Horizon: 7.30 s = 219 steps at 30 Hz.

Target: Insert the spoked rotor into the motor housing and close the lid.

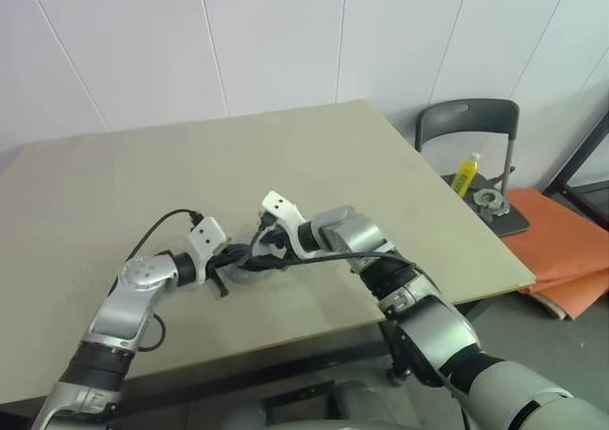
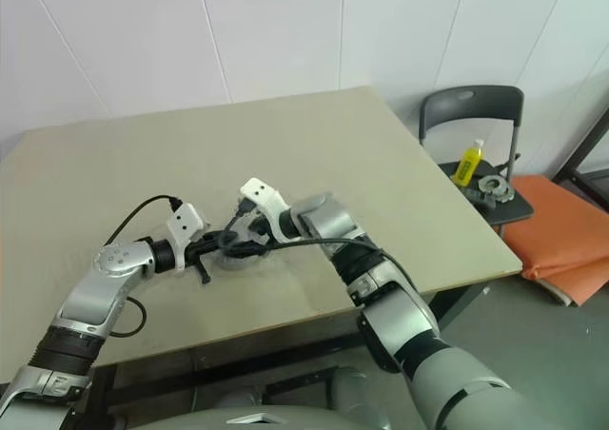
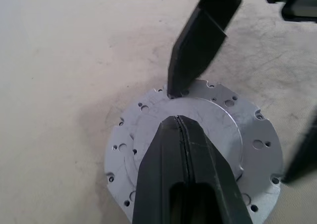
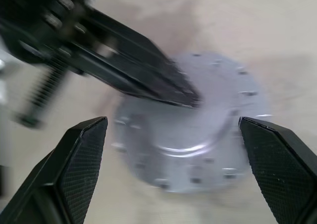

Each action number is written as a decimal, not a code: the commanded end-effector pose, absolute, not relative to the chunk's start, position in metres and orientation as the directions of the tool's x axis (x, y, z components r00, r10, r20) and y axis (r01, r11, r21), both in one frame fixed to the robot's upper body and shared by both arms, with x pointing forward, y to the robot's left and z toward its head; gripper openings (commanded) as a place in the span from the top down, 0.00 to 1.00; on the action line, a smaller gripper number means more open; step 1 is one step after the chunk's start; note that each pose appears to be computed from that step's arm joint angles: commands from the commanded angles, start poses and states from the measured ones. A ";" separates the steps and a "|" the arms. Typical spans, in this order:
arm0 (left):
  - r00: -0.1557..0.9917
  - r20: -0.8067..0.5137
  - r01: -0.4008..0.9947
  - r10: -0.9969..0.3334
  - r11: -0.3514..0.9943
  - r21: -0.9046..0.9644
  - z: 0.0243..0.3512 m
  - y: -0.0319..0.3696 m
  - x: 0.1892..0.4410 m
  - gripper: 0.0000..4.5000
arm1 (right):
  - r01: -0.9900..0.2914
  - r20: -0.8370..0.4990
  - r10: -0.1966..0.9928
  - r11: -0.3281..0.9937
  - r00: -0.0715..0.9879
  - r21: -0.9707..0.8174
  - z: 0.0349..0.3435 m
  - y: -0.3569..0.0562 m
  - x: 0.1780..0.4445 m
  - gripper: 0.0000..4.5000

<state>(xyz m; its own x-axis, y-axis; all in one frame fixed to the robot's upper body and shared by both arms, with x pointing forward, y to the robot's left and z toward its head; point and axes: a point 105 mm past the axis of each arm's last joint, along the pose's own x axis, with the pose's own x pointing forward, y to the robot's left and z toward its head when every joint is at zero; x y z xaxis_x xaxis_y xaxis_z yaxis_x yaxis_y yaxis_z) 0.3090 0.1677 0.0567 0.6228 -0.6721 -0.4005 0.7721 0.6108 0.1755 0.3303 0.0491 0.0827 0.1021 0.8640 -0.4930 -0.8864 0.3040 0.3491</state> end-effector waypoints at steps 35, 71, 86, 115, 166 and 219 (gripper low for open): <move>0.596 -0.440 0.766 -0.672 0.641 0.058 0.034 0.191 0.290 1.00 | -0.550 -0.427 0.902 0.385 0.056 0.741 0.081 0.038 0.322 0.00; 0.591 -0.435 0.772 -0.679 0.632 0.062 0.036 0.188 0.295 1.00 | -0.218 -0.253 0.966 0.259 0.056 0.941 0.101 0.083 0.320 0.25; 0.658 -0.368 0.719 -0.656 0.693 0.051 0.046 0.193 0.304 1.00 | -0.192 -0.343 0.935 0.354 0.089 0.915 0.075 0.070 0.323 0.71; 0.952 0.018 0.172 -0.304 0.487 -0.856 0.112 0.267 0.312 1.00 | -0.191 -0.014 0.907 0.103 0.421 0.976 0.137 0.056 0.384 0.71; 0.857 0.028 0.134 -0.515 0.169 -0.976 0.105 0.207 0.342 0.00 | -0.222 -0.007 0.917 0.104 0.398 0.969 0.139 0.059 0.382 0.72; 0.914 0.167 -0.038 0.369 0.490 -0.871 0.106 0.338 0.336 0.47 | -0.918 -0.169 0.915 0.327 0.367 -0.227 0.119 0.052 0.363 0.15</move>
